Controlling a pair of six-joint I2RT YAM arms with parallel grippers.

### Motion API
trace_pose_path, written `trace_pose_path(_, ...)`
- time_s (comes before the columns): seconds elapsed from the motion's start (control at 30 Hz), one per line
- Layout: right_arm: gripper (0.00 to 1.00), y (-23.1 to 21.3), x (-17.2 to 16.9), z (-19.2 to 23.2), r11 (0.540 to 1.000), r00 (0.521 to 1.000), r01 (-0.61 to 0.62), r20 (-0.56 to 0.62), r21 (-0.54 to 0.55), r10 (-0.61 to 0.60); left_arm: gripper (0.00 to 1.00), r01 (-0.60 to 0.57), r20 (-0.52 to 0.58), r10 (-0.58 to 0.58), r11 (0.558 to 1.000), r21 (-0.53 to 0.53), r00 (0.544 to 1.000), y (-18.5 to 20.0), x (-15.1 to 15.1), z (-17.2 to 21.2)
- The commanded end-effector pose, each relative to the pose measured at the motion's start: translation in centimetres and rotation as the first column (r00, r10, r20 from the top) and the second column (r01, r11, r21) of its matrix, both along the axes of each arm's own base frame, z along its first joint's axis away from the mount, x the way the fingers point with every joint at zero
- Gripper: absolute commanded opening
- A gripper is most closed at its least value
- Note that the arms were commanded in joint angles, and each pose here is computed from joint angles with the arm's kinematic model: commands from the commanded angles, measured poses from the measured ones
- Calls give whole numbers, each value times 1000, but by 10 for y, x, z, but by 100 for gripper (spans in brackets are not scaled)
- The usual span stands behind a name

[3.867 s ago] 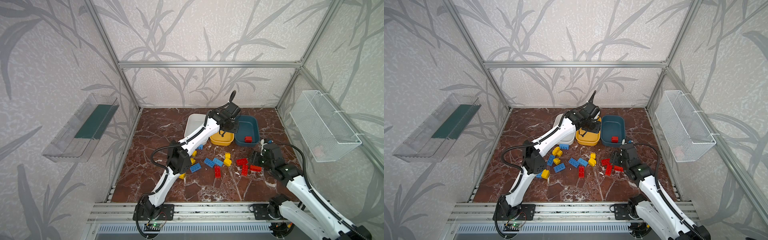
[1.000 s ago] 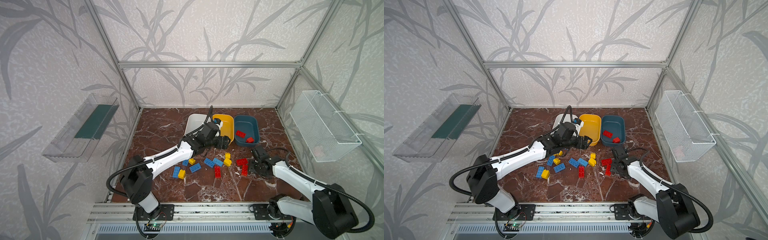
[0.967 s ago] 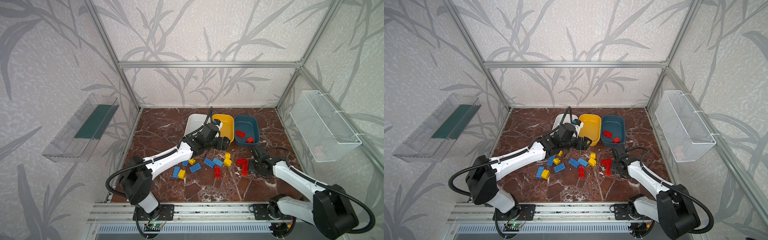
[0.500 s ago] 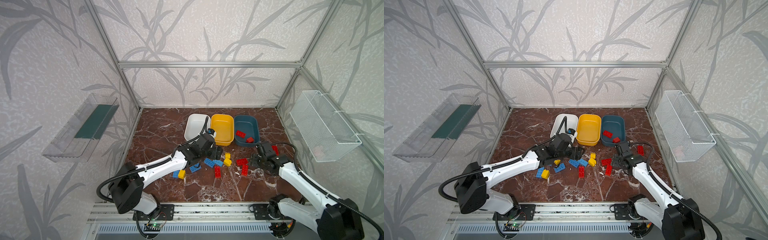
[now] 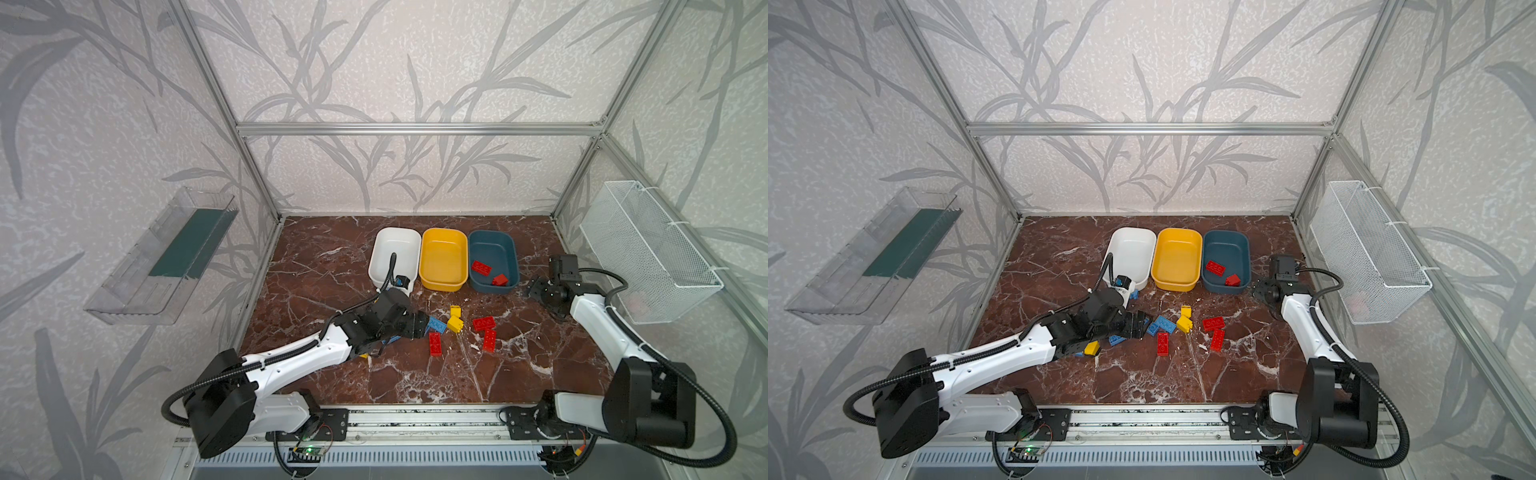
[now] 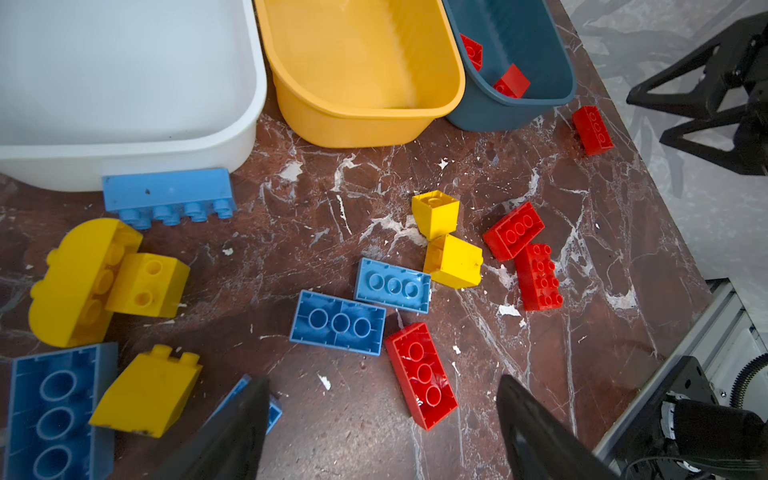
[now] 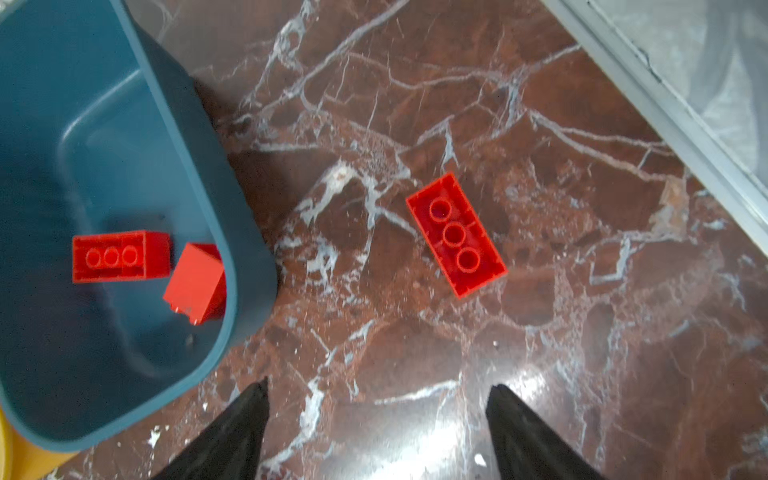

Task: Sort the legos into containers by color

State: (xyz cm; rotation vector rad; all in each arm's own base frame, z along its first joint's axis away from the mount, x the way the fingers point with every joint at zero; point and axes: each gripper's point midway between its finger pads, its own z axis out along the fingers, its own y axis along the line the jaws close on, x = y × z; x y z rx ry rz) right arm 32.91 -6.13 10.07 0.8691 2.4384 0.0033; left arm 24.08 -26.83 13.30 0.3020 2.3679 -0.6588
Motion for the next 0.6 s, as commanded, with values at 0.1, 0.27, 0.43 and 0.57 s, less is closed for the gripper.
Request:
trace_pose_path(0.1, 84, -26, 32, -3, 1000, 1000, -15, 16, 19, 15, 85, -28, 61, 31, 999, -46, 998, 15, -6, 8)
trace_pose_path(0.27, 85, -33, 35, -26, 998, 993, -69, -97, 1, 69, 85, -42, 90, 45, 999, -29, 995, 28, -9, 9)
trace_pose_path(0.43, 85, -42, 28, -54, 993, 953, -120, -279, 14, 119, 85, -76, 102, 78, 997, -23, 992, 37, -9, 13)
trace_pose_path(0.57, 86, -50, 25, -65, 994, 946, -108, -308, 6, 104, 85, -82, 106, 83, 996, -14, 991, 39, -8, 9)
